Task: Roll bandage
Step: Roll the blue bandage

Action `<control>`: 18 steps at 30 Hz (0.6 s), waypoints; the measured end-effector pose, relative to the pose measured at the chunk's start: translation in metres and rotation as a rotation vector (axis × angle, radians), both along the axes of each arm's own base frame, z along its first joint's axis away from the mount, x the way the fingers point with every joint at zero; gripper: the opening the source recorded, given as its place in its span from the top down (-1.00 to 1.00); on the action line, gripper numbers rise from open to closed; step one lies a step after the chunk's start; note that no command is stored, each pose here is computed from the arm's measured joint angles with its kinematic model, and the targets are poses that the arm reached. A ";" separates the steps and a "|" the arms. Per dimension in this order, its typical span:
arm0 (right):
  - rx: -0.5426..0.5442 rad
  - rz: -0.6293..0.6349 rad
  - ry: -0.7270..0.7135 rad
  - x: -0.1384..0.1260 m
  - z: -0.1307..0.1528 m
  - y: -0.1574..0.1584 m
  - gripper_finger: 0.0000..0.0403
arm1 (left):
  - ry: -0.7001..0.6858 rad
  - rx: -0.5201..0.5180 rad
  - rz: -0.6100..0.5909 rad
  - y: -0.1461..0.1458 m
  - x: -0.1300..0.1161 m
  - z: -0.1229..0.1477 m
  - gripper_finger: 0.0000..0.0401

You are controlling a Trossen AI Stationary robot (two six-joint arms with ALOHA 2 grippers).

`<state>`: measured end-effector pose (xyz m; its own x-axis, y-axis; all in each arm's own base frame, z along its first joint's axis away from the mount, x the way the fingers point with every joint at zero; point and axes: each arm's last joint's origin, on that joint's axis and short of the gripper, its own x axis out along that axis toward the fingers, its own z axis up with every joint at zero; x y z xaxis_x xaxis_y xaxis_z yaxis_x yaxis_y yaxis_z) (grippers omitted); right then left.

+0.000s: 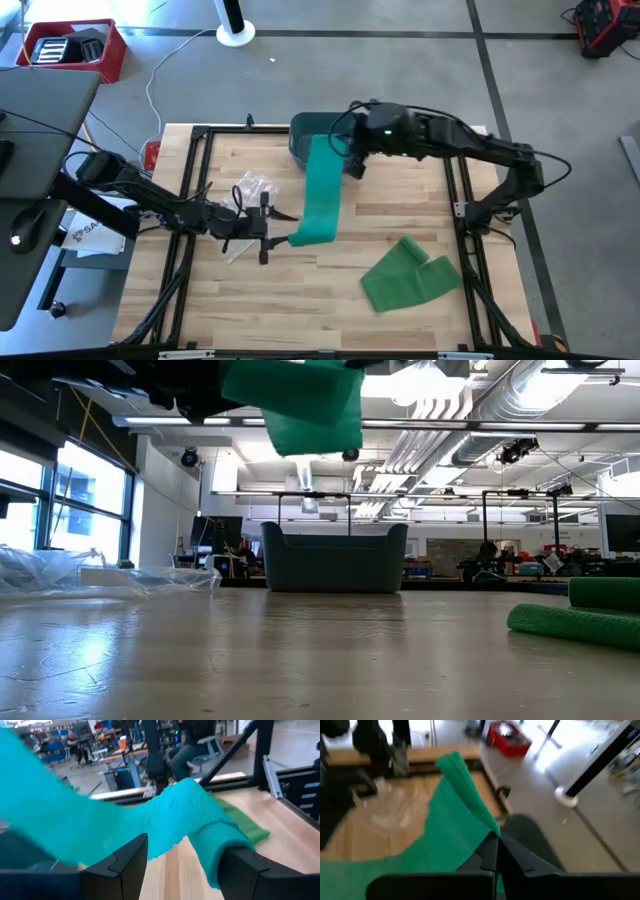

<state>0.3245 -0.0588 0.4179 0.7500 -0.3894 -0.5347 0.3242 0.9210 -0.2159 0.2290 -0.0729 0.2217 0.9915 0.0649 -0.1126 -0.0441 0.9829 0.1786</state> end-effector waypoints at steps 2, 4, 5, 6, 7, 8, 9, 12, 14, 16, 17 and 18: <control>0.041 0.012 0.059 0.009 -0.014 -0.004 1.00 | -0.017 -0.002 -0.011 -0.002 -0.001 0.002 0.00; 0.075 0.024 0.112 0.016 -0.027 -0.007 1.00 | -0.044 -0.008 -0.023 -0.005 -0.001 0.004 0.00; 0.089 0.034 0.140 0.020 -0.033 -0.008 1.00 | -0.057 -0.008 -0.032 -0.007 -0.002 0.006 0.00; 0.098 0.047 0.166 0.025 -0.040 -0.009 1.00 | -0.069 -0.006 -0.041 -0.009 -0.003 0.007 0.00; 0.101 0.062 0.188 0.030 -0.046 -0.008 1.00 | -0.084 -0.004 -0.050 -0.011 -0.003 0.009 0.00; 0.107 0.081 0.208 0.035 -0.052 -0.008 1.00 | -0.107 -0.009 -0.059 -0.013 -0.004 0.011 0.00; 0.113 0.094 0.221 0.040 -0.059 -0.007 1.00 | -0.129 -0.013 -0.069 -0.016 -0.005 0.013 0.00; 0.116 0.134 0.216 0.057 -0.072 -0.003 1.00 | -0.181 -0.031 -0.104 -0.024 -0.009 0.019 0.00; 0.134 0.170 0.190 0.067 -0.079 -0.002 1.00 | -0.214 -0.049 -0.139 -0.031 -0.013 0.023 0.00; 0.161 0.199 0.159 0.077 -0.086 0.000 1.00 | -0.255 -0.072 -0.179 -0.039 -0.020 0.029 0.00; 0.170 0.205 0.149 0.082 -0.090 0.001 1.00 | -0.274 -0.077 -0.194 -0.042 -0.024 0.032 0.00; 0.179 0.210 0.144 0.087 -0.095 0.002 1.00 | -0.295 -0.079 -0.206 -0.045 -0.028 0.036 0.00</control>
<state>0.4117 -0.0568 0.3234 0.7155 -0.1243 -0.6875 0.1011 0.9921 -0.0742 0.2013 -0.1183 0.2573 0.9735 -0.1374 0.1830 0.1184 0.9867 0.1113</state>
